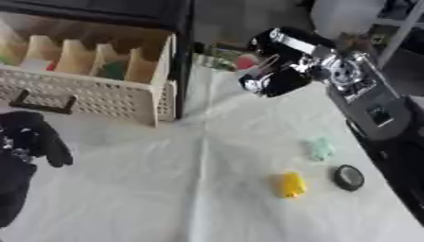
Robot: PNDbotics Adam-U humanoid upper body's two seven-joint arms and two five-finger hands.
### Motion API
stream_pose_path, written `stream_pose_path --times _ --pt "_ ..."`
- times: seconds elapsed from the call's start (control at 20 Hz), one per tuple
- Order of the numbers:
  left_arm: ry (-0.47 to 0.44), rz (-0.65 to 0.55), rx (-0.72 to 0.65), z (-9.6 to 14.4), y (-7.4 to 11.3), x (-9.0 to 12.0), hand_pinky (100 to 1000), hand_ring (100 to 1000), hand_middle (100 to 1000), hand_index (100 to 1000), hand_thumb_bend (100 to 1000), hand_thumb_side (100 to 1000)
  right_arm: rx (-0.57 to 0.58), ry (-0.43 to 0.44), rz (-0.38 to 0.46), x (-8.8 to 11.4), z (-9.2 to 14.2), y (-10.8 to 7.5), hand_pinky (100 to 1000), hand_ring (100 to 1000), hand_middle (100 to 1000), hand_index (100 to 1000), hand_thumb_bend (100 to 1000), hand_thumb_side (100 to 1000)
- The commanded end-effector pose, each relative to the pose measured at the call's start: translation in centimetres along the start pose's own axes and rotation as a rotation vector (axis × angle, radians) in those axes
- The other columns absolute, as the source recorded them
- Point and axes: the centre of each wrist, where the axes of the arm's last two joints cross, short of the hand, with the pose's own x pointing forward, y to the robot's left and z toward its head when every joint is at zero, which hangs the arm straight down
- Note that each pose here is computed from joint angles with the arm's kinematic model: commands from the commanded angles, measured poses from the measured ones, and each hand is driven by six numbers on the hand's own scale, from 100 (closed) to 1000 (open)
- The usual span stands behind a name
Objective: Pick up objects from table and place into drawer.
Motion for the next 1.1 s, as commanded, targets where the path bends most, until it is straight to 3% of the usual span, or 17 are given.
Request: stream_pose_path --times 0.05,0.55,1.1 --pt "-0.013 -0.021 -0.008 -0.1 0.3 0.5 427 394 527 726 100 650 -0.044 -0.041 0.046 1.7 0.2 -2.0 255 464 122 535 100 100" --pt "-0.012 -0.015 -0.023 -0.4 0.1 0.6 428 395 527 726 100 655 -0.14 -0.128 0.078 4.9 -1.9 -3.8 255 463 117 533 100 100" --pt "-0.029 -0.005 -0.047 -0.9 -0.2 0.7 428 394 527 725 100 652 -0.296 -0.179 0.072 6.7 -4.9 -4.6 258 462 134 530 118 100"
